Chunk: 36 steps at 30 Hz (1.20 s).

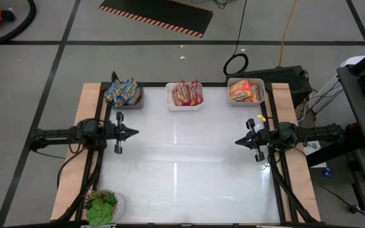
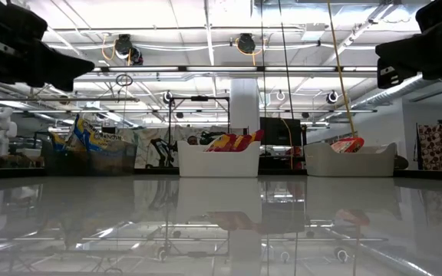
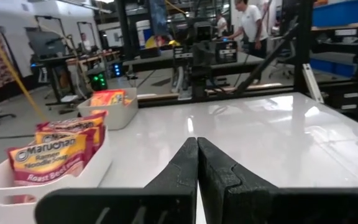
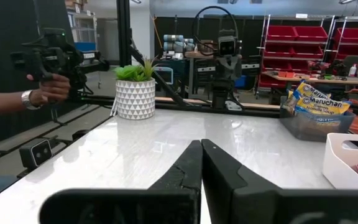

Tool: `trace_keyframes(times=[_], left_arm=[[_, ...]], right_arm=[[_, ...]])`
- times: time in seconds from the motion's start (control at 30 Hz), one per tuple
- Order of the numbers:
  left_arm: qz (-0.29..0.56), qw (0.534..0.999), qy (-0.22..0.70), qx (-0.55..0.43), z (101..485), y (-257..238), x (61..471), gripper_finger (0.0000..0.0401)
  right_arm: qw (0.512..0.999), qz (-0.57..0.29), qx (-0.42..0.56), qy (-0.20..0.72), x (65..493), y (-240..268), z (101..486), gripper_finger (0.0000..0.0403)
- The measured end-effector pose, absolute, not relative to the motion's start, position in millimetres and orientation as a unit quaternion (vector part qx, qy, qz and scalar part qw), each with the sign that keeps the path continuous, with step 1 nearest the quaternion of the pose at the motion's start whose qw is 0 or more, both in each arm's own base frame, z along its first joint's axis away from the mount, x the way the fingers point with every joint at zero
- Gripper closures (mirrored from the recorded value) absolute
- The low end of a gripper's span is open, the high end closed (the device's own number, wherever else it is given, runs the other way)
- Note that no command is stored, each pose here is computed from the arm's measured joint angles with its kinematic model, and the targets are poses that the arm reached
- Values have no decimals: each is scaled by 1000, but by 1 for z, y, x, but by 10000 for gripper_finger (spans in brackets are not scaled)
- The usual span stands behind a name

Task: Sort Maruchan noodles
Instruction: Return to Home Position

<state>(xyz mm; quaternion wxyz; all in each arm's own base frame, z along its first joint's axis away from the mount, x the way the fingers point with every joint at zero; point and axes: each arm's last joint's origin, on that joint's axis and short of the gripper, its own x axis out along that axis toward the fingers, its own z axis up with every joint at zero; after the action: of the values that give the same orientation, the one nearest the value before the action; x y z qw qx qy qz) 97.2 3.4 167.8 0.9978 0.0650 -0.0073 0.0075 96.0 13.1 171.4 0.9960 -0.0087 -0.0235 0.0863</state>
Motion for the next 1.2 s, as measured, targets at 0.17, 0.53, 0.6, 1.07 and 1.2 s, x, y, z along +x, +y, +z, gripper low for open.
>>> trace_keyframes(times=[0.17, 0.53, 0.6, 1.07, 1.2], left_arm=[[13, 998, -8, 61, 168, 7, 97, 398], [17, 998, -9, 53, 168, 7, 97, 398], [17, 998, -9, 52, 168, 7, 97, 398], [18, 999, -10, 51, 168, 7, 97, 398], [18, 999, -10, 50, 168, 7, 97, 398]], right_arm=[[996, 86, -9, -24, 96, 13, 171, 403], [996, 86, -9, -24, 96, 13, 171, 403], [996, 86, -9, -24, 96, 13, 171, 403], [996, 86, -9, -24, 96, 13, 171, 403], [996, 86, -9, -24, 96, 13, 171, 403]])
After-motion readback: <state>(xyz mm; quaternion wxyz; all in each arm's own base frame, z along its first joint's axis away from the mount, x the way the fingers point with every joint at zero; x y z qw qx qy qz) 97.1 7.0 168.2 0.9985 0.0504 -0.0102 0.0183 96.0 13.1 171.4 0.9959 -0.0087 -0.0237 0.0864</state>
